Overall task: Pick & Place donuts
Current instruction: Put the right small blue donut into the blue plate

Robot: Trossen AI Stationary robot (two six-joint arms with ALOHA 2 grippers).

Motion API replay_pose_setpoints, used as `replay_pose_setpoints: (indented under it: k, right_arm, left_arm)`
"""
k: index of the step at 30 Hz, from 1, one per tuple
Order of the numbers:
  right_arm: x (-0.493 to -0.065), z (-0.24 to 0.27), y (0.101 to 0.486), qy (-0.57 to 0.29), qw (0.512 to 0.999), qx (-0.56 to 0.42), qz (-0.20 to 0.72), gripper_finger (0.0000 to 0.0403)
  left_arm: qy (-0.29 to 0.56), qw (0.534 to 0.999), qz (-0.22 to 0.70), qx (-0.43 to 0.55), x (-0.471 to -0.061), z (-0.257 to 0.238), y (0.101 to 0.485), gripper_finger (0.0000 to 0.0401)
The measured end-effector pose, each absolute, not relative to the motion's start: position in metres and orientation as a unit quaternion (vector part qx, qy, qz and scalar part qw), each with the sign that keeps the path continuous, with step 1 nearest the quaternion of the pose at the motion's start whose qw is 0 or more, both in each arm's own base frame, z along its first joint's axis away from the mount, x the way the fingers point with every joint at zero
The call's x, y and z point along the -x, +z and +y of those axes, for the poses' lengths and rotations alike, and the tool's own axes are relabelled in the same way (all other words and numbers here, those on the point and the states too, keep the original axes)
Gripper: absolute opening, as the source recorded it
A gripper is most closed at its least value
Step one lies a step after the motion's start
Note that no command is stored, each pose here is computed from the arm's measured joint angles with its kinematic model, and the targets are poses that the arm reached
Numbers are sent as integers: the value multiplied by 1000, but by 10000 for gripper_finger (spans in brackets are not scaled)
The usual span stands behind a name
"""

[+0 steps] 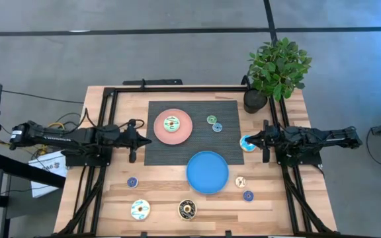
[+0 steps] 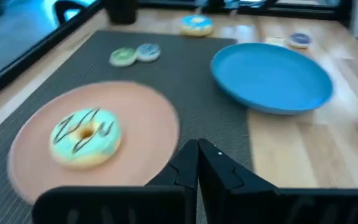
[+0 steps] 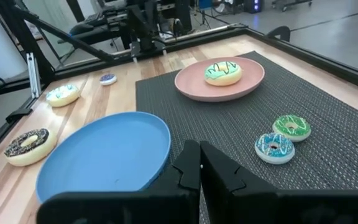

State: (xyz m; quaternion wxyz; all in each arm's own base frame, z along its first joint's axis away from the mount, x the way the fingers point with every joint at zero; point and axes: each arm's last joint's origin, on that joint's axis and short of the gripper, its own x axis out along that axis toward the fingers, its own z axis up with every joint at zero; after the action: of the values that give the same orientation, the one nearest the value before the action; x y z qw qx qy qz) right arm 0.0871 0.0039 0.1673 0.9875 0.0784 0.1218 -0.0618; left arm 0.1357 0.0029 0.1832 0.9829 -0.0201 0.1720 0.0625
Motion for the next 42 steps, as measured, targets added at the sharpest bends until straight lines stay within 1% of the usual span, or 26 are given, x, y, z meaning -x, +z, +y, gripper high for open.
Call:
replay_pose_setpoints:
  k: [5, 8, 11, 16, 19, 23, 27, 32, 35, 40, 42]
  right_arm:
    - [-88, 1, 171, -110, 986, -76, 98, 0]
    - [-89, 2, 176, -106, 988, -81, 74, 0]
    - [-94, 3, 177, -101, 989, -81, 74, 0]
    - [-109, 7, 175, -103, 983, -85, 128, 0]
    - [-121, 9, 183, -136, 970, -113, 167, 0]
    - [-145, 17, 201, -158, 947, -136, 246, 0]
    - [-166, 35, 217, -178, 893, -186, 368, 0]
    - [-183, 71, 228, -245, 794, -229, 507, 0]
    - [-191, 97, 231, -276, 750, -259, 542, 0]
    - [-199, 146, 227, -286, 691, -348, 566, 2]
    - [-198, 163, 222, -286, 669, -357, 586, 10]
  left_arm:
    - [72, 983, 169, -1, -135, -4, 184, 0]
    - [60, 983, 171, -4, -135, -8, 183, 0]
    - [54, 984, 168, 1, -135, -10, 184, 0]
    - [47, 984, 168, 21, -135, -13, 184, 0]
    - [39, 984, 169, 37, -134, -16, 183, 0]
    - [26, 985, 167, 36, -134, -20, 184, 0]
    - [19, 985, 166, 42, -134, -22, 184, 0]
    - [14, 985, 166, 47, -134, -23, 184, 0]
    - [13, 985, 168, 42, -134, -23, 184, 0]
    - [15, 983, 177, 47, -133, -23, 182, 0]
    - [16, 981, 188, 45, -132, -23, 180, 0]
